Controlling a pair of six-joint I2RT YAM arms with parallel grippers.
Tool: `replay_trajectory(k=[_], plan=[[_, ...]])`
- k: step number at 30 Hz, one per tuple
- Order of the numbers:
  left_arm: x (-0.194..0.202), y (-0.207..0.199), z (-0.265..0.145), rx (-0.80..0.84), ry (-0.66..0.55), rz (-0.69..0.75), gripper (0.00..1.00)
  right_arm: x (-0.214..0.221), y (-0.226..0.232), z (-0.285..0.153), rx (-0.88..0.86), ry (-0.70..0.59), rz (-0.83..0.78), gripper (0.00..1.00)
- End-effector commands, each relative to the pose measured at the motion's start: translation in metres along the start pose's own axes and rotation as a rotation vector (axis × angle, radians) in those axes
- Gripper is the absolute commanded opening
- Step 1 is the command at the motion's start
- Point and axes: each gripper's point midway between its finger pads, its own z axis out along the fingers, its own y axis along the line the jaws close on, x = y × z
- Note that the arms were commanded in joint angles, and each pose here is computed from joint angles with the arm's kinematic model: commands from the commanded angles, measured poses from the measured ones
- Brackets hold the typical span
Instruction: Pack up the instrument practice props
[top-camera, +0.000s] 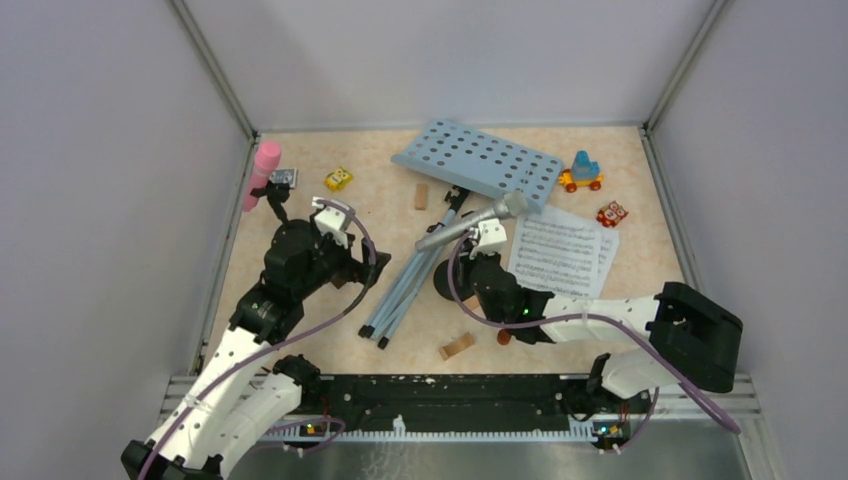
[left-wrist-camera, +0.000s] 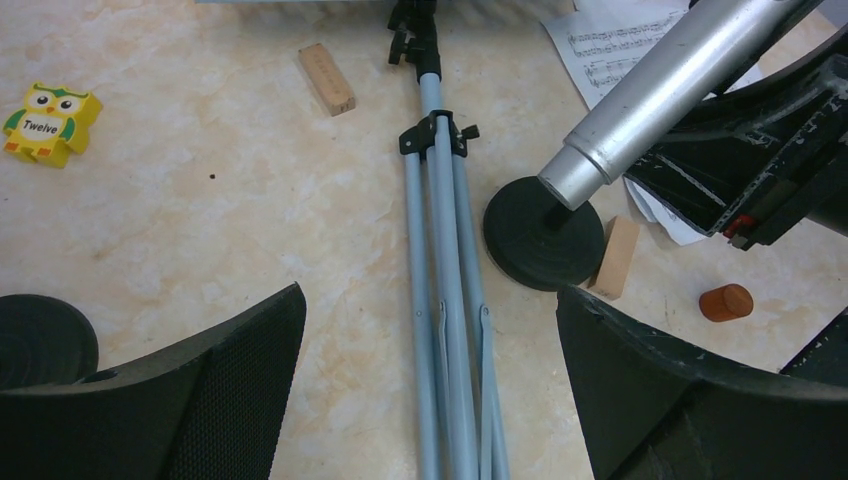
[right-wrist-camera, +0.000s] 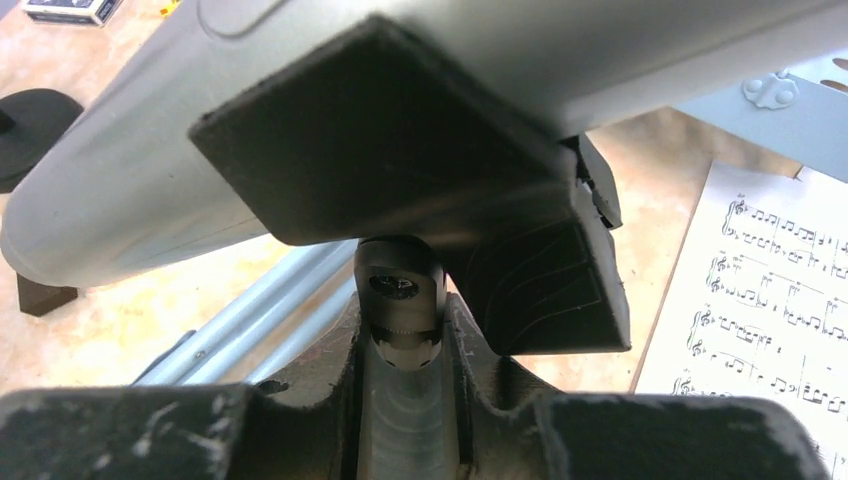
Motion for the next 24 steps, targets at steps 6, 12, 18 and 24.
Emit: replay_trajectory(k=[6, 12, 18, 24], plan=[[-0.032, -0.022, -0.005, 0.118, -0.116, 0.029, 0.99, -0.020, 0.028, -0.020, -0.194, 0.011, -0.018, 0.51], [-0.047, -0.047, -0.009, 0.264, -0.153, 0.086, 0.99, -0.022, 0.037, -0.062, -0.457, 0.019, -0.140, 0.61], [-0.073, -0.072, -0.011, 0.418, -0.243, 0.178, 0.99, -0.036, 0.016, -0.104, -0.701, 0.011, -0.097, 0.59], [-0.100, -0.078, 0.014, 0.438, -0.236, 0.165, 0.99, -0.046, -0.026, -0.095, -0.737, 0.035, 0.104, 0.58]])
